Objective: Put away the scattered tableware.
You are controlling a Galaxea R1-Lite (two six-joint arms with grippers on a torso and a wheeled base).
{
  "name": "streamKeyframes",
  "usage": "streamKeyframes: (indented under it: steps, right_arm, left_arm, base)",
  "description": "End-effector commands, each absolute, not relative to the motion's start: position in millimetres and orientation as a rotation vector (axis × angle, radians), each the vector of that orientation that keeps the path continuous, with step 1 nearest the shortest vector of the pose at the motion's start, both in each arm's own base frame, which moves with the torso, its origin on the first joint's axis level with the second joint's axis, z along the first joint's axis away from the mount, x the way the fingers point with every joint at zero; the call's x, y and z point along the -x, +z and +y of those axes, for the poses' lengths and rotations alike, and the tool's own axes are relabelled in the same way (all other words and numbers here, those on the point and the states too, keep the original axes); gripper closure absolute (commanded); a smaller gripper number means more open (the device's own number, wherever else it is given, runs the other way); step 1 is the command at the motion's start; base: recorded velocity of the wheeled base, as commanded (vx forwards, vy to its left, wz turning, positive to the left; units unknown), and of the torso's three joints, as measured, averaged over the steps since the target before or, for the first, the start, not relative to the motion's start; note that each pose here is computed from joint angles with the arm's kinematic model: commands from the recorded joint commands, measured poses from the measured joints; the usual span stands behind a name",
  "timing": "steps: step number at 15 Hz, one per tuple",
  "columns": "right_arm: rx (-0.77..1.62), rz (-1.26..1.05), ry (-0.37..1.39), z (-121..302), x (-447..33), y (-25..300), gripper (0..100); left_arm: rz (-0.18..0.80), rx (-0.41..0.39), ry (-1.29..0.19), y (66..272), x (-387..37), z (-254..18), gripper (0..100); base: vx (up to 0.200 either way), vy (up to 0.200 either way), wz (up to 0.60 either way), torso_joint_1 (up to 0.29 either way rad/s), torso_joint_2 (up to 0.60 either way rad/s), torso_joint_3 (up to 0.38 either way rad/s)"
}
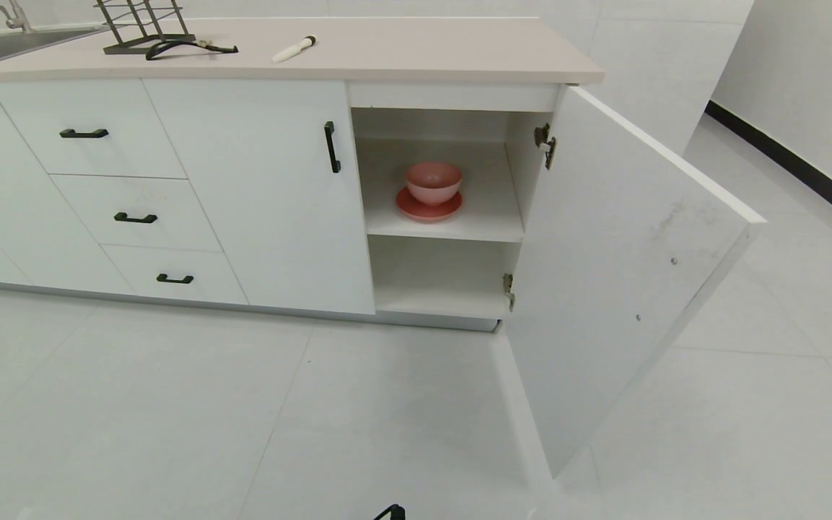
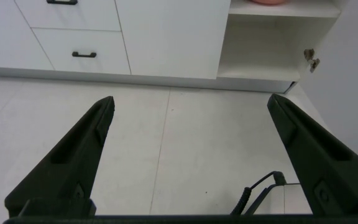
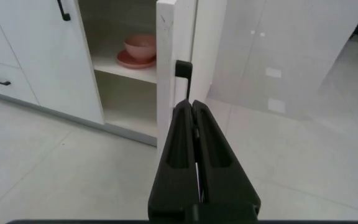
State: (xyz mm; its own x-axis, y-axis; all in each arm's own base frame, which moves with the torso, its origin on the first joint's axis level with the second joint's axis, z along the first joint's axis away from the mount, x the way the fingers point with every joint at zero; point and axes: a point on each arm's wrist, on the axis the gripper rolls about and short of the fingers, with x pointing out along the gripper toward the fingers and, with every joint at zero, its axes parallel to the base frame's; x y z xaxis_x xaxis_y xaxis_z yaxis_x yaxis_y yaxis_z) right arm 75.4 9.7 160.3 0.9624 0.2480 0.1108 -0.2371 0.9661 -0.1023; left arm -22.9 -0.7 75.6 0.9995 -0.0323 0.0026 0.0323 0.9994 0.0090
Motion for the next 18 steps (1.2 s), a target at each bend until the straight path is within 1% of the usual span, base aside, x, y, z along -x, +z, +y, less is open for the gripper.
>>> streamKeyframes:
  steps: [1, 5, 9, 12, 14, 18]
  right_arm:
    - [0.087, 0.061, 0.244, 8, -109, 139, 100]
    - [0.078, 0.124, 0.240, 7, -131, 130, 100]
    - [0.065, 0.207, 0.253, 2, -172, 109, 100]
    - [0.085, 0.134, 0.253, -1, -212, 122, 100]
    - [0.088, 0.110, 0.236, -5, -234, 125, 100]
    - [0.095, 0.042, 0.259, -6, -252, 134, 100]
  left_arm:
    - [-0.002, -0.009, -0.032, 76, 23, -1, 0]
    - [-0.002, -0.009, -0.035, 76, 23, -1, 0]
    - [-0.002, -0.009, -0.035, 76, 23, -1, 0]
    - [-0.002, -0.009, -0.035, 76, 23, -1, 0]
    - [-0.002, -0.009, -0.035, 76, 23, -1, 0]
    - [-0.002, -0.009, -0.034, 76, 23, -1, 0]
  base:
    - [0.000, 0.000, 0.00, 0.000, 0.00, 0.000]
    - [0.000, 0.000, 0.00, 0.000, 0.00, 0.000]
    - [0.000, 0.000, 0.00, 0.000, 0.00, 0.000]
    - [0.000, 0.000, 0.00, 0.000, 0.00, 0.000]
    - [0.000, 0.000, 0.00, 0.000, 0.00, 0.000]
    - [0.000, 0.000, 0.00, 0.000, 0.00, 0.000]
